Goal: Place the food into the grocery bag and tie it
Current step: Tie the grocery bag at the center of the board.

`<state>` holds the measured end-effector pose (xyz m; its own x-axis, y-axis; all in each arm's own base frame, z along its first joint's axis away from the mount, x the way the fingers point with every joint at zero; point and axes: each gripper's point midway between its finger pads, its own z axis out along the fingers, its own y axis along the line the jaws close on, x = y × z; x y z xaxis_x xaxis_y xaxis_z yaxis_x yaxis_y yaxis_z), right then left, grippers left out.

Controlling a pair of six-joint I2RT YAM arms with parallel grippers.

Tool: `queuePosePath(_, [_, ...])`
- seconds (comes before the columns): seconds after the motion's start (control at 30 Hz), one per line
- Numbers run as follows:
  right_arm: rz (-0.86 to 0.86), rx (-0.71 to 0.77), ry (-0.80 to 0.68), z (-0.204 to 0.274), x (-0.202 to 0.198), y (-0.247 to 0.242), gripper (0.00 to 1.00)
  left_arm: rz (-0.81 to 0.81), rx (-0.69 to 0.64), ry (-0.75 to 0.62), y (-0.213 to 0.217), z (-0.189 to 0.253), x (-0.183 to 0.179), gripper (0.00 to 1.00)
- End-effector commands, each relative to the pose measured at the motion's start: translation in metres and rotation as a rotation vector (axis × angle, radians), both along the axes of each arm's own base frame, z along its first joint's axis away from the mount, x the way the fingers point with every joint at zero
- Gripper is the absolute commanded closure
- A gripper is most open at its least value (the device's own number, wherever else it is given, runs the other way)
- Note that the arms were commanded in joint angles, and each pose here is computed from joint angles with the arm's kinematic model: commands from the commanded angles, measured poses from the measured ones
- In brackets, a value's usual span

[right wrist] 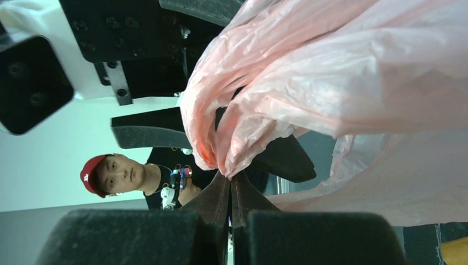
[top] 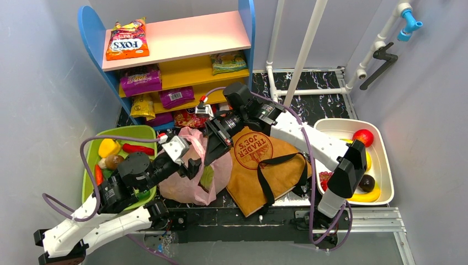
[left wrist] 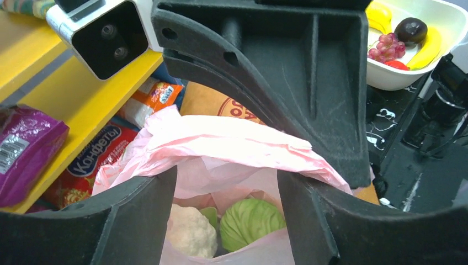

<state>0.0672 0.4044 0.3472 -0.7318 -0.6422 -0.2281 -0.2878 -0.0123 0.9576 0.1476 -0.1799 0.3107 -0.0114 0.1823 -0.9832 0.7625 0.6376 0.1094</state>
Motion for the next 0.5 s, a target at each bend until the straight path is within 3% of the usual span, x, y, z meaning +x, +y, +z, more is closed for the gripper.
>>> queuePosePath(0.0, [-0.023,0.066,-0.018,0.032,-0.008,-0.008,0.99,-0.081,0.01,-0.187,-0.007,0.009,-0.001,0.33])
queuePosePath(0.23, [-0.073,0.059,-0.022,0.041,-0.005,-0.007,0.99,-0.104,0.004,-0.423,-0.003,0.02,-0.001,0.32])
queuePosePath(0.47, [-0.152,-0.022,-0.031,0.031,0.001,-0.006,0.99,-0.11,0.016,-0.53,-0.004,0.025,0.0,0.32])
